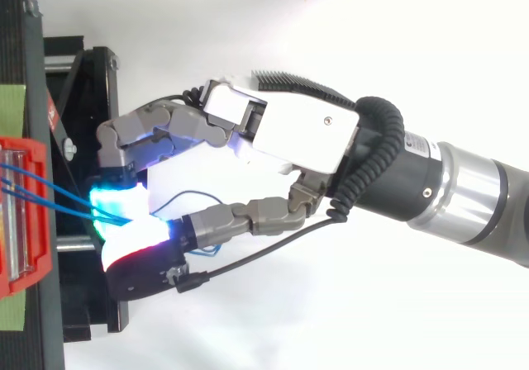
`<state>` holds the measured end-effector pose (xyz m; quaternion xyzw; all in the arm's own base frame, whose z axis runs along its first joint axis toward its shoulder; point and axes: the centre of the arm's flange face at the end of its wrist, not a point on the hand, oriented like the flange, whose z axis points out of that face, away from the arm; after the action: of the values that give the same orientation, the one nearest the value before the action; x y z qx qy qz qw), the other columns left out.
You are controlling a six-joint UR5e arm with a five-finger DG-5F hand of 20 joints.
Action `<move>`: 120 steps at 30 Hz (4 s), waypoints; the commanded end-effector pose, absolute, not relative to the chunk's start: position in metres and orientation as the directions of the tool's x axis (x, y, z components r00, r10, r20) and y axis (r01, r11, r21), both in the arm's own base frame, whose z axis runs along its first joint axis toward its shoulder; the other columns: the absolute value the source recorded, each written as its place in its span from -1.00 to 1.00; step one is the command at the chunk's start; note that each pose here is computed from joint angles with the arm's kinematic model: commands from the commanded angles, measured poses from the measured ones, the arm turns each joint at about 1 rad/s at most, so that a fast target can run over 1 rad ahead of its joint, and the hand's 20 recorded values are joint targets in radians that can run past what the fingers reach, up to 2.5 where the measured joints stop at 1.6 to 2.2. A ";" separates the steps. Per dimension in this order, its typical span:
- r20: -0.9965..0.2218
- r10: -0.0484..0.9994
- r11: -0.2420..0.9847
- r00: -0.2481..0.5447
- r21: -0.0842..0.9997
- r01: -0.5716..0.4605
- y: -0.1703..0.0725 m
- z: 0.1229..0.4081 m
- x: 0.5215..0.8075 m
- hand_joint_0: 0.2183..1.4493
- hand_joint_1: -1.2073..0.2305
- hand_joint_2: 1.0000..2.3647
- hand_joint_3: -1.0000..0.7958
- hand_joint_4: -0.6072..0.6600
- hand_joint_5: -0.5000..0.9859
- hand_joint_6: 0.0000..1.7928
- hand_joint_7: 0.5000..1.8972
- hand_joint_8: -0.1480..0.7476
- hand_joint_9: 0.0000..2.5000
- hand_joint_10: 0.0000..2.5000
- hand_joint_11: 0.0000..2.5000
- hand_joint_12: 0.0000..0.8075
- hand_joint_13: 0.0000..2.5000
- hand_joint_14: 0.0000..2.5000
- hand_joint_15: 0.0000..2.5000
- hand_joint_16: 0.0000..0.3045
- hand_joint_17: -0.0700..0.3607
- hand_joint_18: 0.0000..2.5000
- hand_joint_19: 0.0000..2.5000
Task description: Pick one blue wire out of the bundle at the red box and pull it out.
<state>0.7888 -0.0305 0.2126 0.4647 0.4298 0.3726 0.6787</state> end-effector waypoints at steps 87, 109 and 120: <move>-0.183 0.926 0.231 0.330 0.966 -0.112 -0.032 0.209 0.787 -0.59 -0.45 -1.00 -0.44 0.26 -0.45 -0.24 -0.03 -0.13 -0.13 -0.98 -0.55 -0.13 -0.45 -0.99 -0.68 -0.63 -0.08 -0.62 -0.58; -0.181 0.927 0.230 0.330 0.966 -0.118 -0.032 0.211 0.788 -0.80 -0.30 -1.00 -0.44 0.48 -0.43 -0.44 -0.15 -0.07 -0.21 -0.99 -0.71 -0.01 -0.47 -0.99 -0.72 -0.54 0.05 -0.60 -0.61; -0.182 0.927 0.231 0.329 0.966 -0.115 -0.032 0.209 0.788 -0.56 -0.13 -1.00 -0.44 0.20 -0.39 -0.44 0.09 -0.20 -0.15 -0.99 -0.64 -0.18 -0.49 -0.99 -0.71 -0.64 -0.11 -0.67 -0.57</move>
<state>0.7877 -0.0318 0.2100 0.4782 0.4236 0.3948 0.6603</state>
